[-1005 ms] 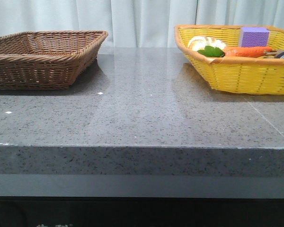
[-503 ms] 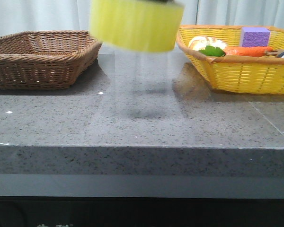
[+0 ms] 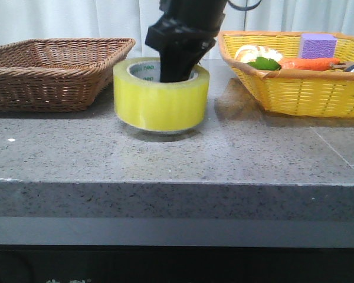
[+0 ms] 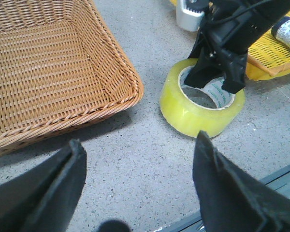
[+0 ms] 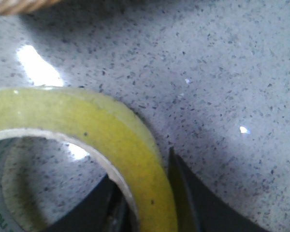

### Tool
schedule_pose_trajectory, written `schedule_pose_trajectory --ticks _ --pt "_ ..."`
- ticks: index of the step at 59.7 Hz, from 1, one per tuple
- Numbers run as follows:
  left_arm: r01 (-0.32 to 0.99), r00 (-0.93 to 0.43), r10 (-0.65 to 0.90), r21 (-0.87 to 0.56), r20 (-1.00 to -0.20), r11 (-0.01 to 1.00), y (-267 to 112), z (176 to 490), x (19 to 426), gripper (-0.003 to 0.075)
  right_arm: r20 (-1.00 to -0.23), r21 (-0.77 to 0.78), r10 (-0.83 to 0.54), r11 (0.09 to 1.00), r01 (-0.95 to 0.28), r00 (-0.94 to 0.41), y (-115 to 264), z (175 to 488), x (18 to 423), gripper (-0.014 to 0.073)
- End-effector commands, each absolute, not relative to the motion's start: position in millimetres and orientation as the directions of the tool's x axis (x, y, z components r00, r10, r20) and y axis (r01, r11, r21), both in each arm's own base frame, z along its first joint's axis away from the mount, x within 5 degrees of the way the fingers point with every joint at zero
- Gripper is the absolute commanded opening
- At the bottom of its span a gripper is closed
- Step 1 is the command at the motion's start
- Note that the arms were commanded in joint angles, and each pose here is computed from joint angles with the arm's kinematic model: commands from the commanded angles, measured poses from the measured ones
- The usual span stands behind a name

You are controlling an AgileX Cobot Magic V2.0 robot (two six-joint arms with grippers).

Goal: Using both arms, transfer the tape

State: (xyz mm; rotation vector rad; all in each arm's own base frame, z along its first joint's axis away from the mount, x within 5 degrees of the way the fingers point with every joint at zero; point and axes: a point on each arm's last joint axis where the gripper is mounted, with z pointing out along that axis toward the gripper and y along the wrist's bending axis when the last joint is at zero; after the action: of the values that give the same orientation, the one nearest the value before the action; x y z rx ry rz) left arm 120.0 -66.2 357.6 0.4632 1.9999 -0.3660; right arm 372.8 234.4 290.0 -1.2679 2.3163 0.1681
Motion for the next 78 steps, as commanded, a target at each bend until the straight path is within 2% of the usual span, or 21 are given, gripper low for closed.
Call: schedule_pose_trajectory --ticks 1,7,12,18,22,32,44,51,64,78 --pt "0.479 -0.350 0.110 -0.077 -0.930 0.874 -68.9 373.6 121.8 0.0472 -0.572 -0.194 -0.723 0.579 -0.792 -0.388 231.0 324.9 371.5 0.0171" --pt "0.479 -0.350 0.110 -0.077 -0.930 0.874 -68.9 373.6 121.8 0.0472 -0.561 -0.205 -0.732 0.576 -0.792 -0.386 230.8 321.7 373.4 0.0173" --pt "0.479 -0.350 0.110 -0.077 -0.930 0.874 -68.9 373.6 121.8 0.0472 -0.558 -0.208 -0.735 0.574 -0.792 -0.386 230.6 321.0 373.7 0.0232" --pt "0.479 -0.350 0.110 -0.077 -0.930 0.874 -68.9 373.6 121.8 0.0472 -0.559 -0.207 -0.733 0.575 -0.791 -0.387 230.7 321.0 373.7 0.0351" --pt "0.479 -0.350 0.110 -0.077 -0.930 0.874 -68.9 373.6 121.8 0.0472 -0.566 -0.205 -0.729 0.577 -0.791 -0.386 230.7 323.4 373.0 0.0388" --pt "0.479 -0.343 0.106 -0.077 -0.933 0.874 -69.0 374.3 122.1 0.0472 -0.622 -0.166 -0.667 0.624 -0.763 -0.410 226.3 354.1 362.5 0.0382" --pt "0.479 -0.343 0.106 -0.077 -0.933 0.874 -69.0 374.3 122.1 0.0472 -0.733 -0.052 -0.472 0.757 -0.652 -0.490 201.5 411.2 332.2 0.0382" --pt "0.479 -0.343 0.106 -0.077 -0.933 0.874 -69.0 374.3 122.1 0.0472 -0.772 0.028 -0.370 0.792 -0.610 -0.516 179.0 435.5 306.8 0.0382" --pt "0.479 -0.343 0.106 -0.077 -0.933 0.874 -69.0 374.3 122.1 0.0472 -0.837 0.082 -0.270 0.798 -0.597 -0.476 147.4 452.4 253.4 0.0382" --pt "0.478 -0.350 0.109 -0.077 -0.930 0.875 -70.8 372.8 125.6 0.0472 -0.874 0.081 -0.227 0.804 -0.589 -0.430 118.2 446.0 197.0 0.0382"
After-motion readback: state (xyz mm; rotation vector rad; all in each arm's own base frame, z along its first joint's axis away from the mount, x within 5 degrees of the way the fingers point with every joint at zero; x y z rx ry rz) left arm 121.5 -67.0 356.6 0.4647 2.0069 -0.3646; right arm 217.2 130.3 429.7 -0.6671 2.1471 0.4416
